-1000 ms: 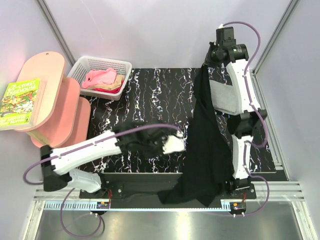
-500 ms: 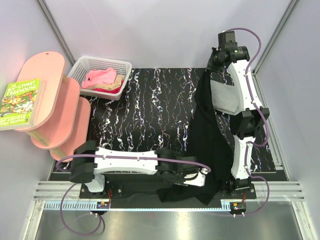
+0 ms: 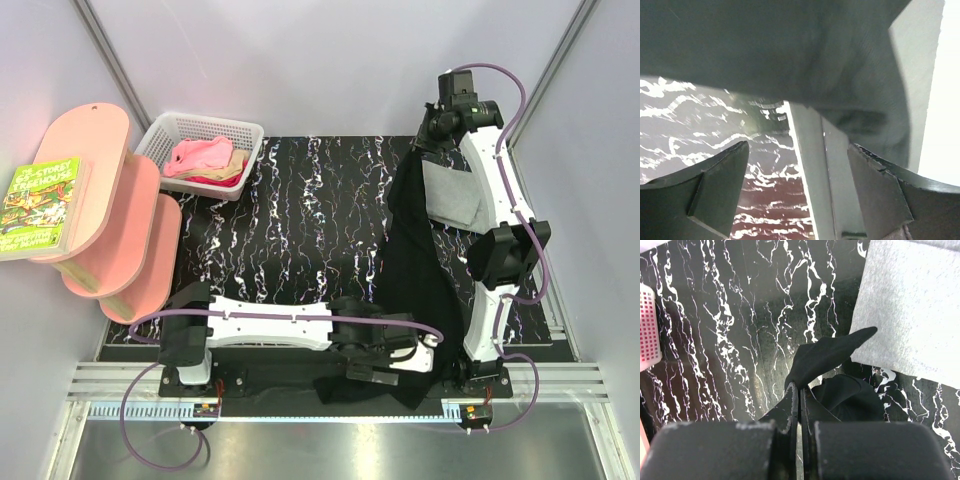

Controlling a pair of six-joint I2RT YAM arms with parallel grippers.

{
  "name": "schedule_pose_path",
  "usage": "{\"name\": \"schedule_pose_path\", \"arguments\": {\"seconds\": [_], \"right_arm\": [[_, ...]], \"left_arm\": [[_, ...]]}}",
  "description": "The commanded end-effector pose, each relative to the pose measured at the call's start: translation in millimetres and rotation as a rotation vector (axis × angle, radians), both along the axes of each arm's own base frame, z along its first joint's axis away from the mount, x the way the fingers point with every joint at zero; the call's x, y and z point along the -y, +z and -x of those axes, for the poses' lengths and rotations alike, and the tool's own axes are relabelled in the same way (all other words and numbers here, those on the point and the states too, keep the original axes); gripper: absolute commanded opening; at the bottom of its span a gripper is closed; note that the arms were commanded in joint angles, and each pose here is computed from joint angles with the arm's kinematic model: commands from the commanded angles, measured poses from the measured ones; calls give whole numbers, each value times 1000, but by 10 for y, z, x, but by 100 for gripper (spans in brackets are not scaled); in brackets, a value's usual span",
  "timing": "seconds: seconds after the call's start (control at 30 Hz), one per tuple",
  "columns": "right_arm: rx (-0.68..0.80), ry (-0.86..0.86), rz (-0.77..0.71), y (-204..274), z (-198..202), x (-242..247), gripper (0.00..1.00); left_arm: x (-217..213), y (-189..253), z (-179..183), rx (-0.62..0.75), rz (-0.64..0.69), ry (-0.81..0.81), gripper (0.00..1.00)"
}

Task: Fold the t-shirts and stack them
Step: Flatten the tshirt out

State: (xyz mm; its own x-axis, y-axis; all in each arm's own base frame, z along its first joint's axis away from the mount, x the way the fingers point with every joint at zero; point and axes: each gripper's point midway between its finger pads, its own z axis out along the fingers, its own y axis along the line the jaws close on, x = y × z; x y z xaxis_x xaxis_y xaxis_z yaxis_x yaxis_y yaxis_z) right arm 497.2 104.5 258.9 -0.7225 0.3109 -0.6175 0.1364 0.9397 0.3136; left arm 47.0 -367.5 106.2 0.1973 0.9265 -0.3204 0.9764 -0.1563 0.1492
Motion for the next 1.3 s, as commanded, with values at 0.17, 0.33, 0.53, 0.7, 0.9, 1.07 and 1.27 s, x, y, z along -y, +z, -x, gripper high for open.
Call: {"name": "schedule_pose_path", "arguments": {"seconds": [0.17,0.33,0.53,0.7,0.9,1.07,1.27], "right_arm": [[97,26,-39,335,-2,-78,0],[83,25,-40,296,26,-77,0],[84,20,-27,296,45,-25,0],[81,31,-35,287,34,-31,0],[81,30,-40,282,17,-16,0],[76,29,-42,264,19,0,0],[76,31,-57,277,7,-7,0]], "left_arm": [[384,306,310,-29,103,-47,87],[489,-14,381,-66,39,-30,86],[516,-256,402,-109,1,-23,93],[454,-271,298,-255,-19,50,94],[407,-376,265,-282,-41,63,92],[441,-422,268,-323,-56,71,92],[473,-485,272,-325,-74,63,95]]}}
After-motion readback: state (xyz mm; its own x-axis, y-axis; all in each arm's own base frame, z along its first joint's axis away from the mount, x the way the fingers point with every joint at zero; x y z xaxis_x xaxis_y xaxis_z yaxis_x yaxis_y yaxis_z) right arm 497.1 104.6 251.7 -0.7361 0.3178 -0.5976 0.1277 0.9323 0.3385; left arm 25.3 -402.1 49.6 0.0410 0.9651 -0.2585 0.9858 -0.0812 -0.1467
